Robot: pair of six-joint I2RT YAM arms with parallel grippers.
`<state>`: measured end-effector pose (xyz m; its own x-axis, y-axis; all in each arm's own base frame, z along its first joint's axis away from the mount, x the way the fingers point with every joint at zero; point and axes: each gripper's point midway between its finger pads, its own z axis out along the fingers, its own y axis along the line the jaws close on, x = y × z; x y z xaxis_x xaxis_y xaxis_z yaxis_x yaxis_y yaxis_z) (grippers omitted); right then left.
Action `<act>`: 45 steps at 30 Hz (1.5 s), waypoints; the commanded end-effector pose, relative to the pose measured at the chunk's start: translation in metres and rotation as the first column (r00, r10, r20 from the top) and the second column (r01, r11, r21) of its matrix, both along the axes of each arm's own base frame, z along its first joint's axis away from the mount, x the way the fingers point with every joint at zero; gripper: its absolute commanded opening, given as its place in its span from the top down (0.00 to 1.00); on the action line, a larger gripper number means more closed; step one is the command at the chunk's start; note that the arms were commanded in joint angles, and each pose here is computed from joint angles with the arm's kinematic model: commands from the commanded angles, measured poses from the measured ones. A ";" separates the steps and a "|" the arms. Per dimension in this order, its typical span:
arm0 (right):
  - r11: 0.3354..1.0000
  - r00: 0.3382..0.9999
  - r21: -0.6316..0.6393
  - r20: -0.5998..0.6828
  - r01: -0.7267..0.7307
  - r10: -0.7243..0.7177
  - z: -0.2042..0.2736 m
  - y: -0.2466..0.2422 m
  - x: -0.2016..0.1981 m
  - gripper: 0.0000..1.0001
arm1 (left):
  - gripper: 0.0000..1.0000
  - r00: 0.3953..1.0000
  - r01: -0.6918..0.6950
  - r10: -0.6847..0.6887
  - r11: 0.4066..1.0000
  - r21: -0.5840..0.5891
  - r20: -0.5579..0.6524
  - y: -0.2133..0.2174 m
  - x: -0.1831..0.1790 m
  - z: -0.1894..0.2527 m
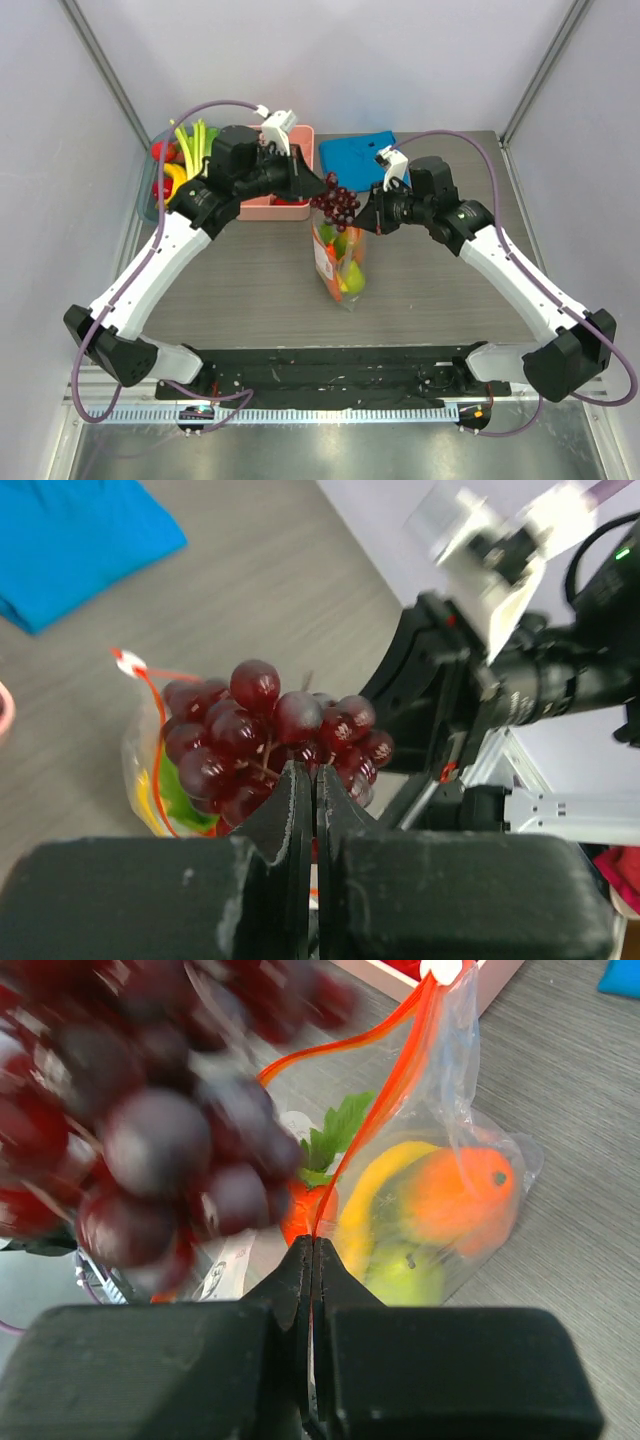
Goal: Place the food in the zip-top bag and seal the zipper
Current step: Place the fake fruit in the zipper food storage bag.
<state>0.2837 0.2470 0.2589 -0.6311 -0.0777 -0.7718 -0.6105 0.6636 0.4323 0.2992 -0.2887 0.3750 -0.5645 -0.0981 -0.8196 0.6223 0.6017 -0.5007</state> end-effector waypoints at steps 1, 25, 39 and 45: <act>0.999 0.994 0.029 0.102 0.032 -0.035 0.032 -0.007 0.002 0.99 | 1.00 0.998 0.059 -0.056 0.994 -0.097 0.041 -0.013 -0.015 0.024; 0.995 0.989 0.000 0.112 0.097 -0.097 0.015 -0.028 -0.012 0.99 | 1.00 0.941 0.322 -0.330 0.941 -0.101 -0.078 -0.056 -0.064 -0.014; 0.996 0.988 0.033 0.123 0.085 -0.088 0.015 -0.032 -0.029 0.99 | 1.00 0.925 0.129 -0.190 0.972 -0.198 -0.328 -0.067 -0.009 -0.046; 0.997 0.989 0.026 0.129 0.069 -0.072 0.013 -0.033 -0.034 0.99 | 1.00 0.868 0.062 -0.200 0.952 -0.300 -0.455 -0.077 0.005 -0.038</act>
<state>0.2509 0.2124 0.2559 -0.5835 -0.0334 -0.8114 -0.5769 0.7203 0.3852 0.2940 -0.3526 0.2825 -0.8938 -0.0797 -0.4414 0.3558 0.4735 -0.8058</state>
